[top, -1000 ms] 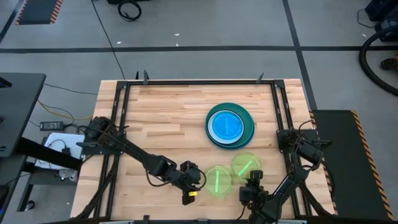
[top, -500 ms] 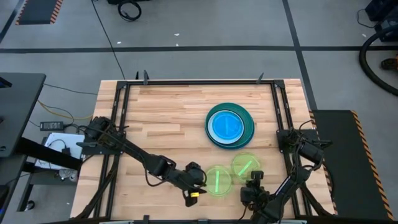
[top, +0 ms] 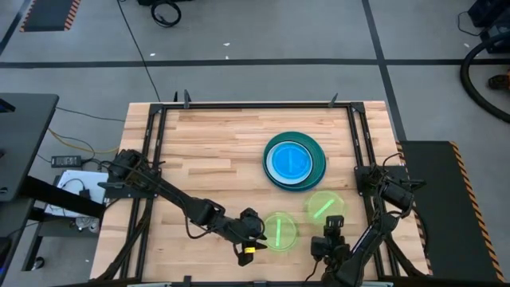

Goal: Stack plastic plates
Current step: Stack the right light green plate on top of the light blue plate

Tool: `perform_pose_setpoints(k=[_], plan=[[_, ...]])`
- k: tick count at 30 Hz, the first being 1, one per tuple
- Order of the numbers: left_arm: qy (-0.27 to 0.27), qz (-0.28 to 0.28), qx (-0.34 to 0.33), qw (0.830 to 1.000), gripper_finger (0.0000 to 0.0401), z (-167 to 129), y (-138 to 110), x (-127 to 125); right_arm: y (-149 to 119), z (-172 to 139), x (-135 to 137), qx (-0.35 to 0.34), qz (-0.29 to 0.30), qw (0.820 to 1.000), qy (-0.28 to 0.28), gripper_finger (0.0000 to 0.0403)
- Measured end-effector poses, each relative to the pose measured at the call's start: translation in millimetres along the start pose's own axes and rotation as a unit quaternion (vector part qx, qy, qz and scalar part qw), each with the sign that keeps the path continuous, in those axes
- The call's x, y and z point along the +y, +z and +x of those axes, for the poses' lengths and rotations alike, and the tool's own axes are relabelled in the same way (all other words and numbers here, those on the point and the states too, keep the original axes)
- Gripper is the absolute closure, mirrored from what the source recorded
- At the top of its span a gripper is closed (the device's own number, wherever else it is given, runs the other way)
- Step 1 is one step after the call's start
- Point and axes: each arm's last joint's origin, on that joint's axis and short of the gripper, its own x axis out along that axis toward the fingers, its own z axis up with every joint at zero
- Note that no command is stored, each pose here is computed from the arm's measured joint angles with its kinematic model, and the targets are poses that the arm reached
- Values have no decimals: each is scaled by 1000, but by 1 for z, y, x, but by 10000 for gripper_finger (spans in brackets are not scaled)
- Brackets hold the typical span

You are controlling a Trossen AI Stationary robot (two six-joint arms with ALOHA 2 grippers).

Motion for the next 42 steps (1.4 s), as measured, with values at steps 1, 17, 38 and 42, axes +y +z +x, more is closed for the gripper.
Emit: perform_pose_setpoints(k=[1,17,38,42], plan=[[0,0,0,1000,259,0,0,0,2,-4,-3,-5,-6,1000,-7,389],[-7,72,-19,997,259,-2,17,11,60,9,-47,-123,-102,981,-106,388],[135,196,-8,971,259,-36,49,43,37,90,-166,-164,-62,983,57,388],[144,210,-13,967,259,-39,56,50,26,101,-178,-159,-44,983,85,388]])
